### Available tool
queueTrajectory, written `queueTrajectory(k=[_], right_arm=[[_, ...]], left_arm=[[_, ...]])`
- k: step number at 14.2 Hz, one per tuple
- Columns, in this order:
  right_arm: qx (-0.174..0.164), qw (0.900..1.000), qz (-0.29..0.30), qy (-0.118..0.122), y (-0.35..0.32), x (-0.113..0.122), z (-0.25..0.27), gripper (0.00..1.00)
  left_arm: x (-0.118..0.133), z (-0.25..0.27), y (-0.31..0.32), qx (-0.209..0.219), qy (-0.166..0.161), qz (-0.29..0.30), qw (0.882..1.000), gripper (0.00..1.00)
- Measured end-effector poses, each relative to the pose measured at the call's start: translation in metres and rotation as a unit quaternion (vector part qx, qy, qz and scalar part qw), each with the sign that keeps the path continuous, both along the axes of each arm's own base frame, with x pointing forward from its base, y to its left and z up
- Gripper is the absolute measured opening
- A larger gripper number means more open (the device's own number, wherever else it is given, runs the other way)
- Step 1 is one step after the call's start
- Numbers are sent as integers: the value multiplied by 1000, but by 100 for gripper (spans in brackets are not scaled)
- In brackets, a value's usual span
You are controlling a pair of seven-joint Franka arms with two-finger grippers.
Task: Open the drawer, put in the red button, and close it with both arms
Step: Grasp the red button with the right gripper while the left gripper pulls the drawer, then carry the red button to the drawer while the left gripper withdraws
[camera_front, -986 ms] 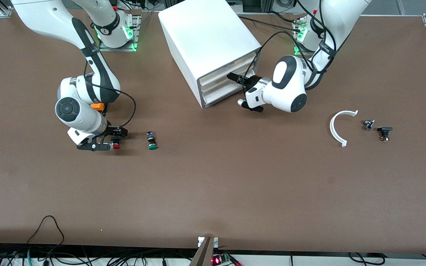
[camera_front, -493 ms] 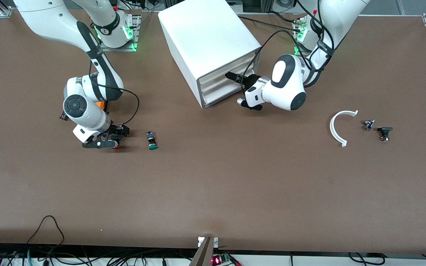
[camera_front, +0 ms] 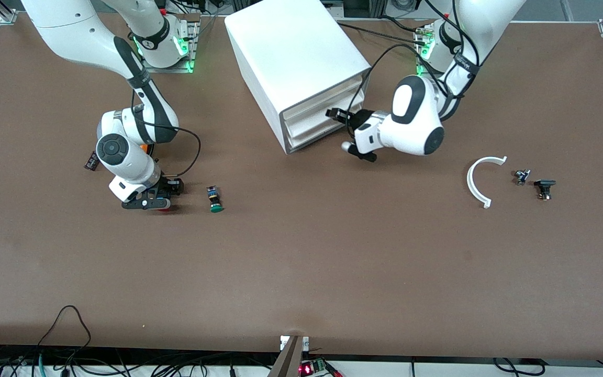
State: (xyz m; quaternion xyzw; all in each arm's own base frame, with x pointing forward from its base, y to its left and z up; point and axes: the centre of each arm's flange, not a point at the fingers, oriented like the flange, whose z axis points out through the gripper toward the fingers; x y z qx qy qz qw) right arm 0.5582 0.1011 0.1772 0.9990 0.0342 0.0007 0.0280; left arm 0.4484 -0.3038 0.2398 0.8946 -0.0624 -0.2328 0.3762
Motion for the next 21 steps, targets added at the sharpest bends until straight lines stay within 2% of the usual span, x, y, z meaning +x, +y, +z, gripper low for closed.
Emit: queueTrajectory(k=[1, 2, 5, 6, 11, 13, 15, 17, 19, 21], right_arm=[[1, 1000, 1, -2, 1, 2, 2, 44], [1, 1000, 2, -3, 3, 4, 4, 41], [5, 1000, 6, -15, 10, 15, 16, 41], [6, 1000, 14, -20, 12, 20, 22, 41], [3, 997, 62, -38, 19, 55, 89, 41], [7, 995, 80, -60, 29, 71, 123, 41], [16, 992, 97, -79, 51, 81, 151, 41], [29, 988, 124, -84, 89, 86, 183, 41], [46, 983, 157, -83, 138, 84, 222, 41], [62, 971, 214, -91, 180, 76, 251, 41]], left_arm=[[14, 3, 17, 5, -17, 12, 1000, 33], [25, 5, 31, 12, -30, 19, 999, 33], [39, 9, 47, 14, -48, 29, 998, 31], [41, 8, 48, 21, -53, 34, 998, 37], [56, 9, 65, 46, -84, 60, 994, 85], [75, 22, 91, 50, -106, 94, 989, 100], [98, 50, 136, 51, -131, 138, 980, 100], [109, 76, 162, 54, -155, 163, 973, 100], [114, 102, 175, 60, -184, 177, 965, 100], [117, 128, 201, 99, -227, 155, 956, 100]])
